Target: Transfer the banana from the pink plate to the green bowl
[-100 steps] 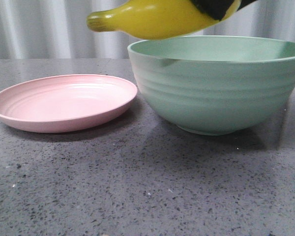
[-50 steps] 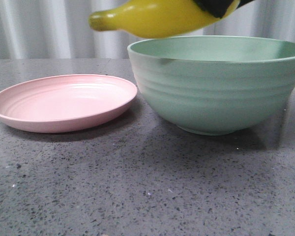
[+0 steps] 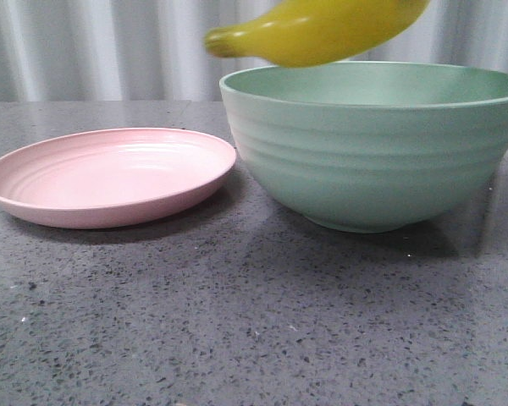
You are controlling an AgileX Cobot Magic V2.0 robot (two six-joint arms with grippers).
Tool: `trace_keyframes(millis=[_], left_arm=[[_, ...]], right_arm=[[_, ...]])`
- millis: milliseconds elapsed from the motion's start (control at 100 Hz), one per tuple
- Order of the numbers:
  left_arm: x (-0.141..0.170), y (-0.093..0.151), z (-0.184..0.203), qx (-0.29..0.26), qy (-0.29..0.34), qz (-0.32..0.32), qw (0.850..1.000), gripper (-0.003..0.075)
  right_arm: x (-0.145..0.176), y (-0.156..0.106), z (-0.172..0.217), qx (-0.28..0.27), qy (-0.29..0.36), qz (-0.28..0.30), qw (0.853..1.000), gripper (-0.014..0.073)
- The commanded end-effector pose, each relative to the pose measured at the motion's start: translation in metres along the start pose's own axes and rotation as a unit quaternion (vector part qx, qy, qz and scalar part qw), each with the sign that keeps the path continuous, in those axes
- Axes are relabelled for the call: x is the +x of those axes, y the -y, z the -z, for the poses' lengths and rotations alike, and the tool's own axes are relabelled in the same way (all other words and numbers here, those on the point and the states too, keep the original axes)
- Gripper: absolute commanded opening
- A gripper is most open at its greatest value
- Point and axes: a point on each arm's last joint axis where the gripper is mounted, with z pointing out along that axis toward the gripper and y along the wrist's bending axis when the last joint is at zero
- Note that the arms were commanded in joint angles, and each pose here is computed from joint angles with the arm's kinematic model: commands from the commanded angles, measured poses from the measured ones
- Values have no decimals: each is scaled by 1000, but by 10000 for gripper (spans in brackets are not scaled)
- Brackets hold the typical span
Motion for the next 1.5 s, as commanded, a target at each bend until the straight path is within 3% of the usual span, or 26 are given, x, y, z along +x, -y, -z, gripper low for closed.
trace_keyframes(millis=[0, 200, 270, 420, 530, 880, 970, 1180, 1220, 1490], left_arm=[[-14, 9, 25, 5, 59, -8, 998, 337], [-14, 9, 25, 5, 59, -8, 998, 337], [-14, 9, 25, 5, 59, -8, 998, 337], [-14, 9, 25, 6, 56, -8, 998, 337], [-14, 9, 25, 6, 56, -8, 998, 337], [-14, 9, 25, 6, 57, -8, 998, 325], [-15, 10, 28, 6, 63, -9, 998, 262], [-21, 13, 52, -15, 123, -27, 992, 13], [-22, 13, 57, -24, 134, -35, 990, -22], [-4, 13, 91, -69, 233, -61, 968, -20]], right_arm=[[-22, -5, 19, -4, 89, 28, 996, -53], [-21, 3, 3, 18, 69, 65, 995, -9], [-20, 5, -4, 21, 59, 70, 996, 78], [-20, 8, -10, 27, 55, 72, 996, 353], [-22, 9, -9, 30, 65, 76, 995, 426], [-25, 5, 6, 42, 91, 121, 988, 411], [-26, 3, 16, 50, 102, 148, 982, 327], [-25, -4, 42, 60, 121, 192, 972, -66], [-24, -5, 46, 59, 122, 193, 972, -64], [6, 3, 80, 64, 157, 215, 962, -62]])
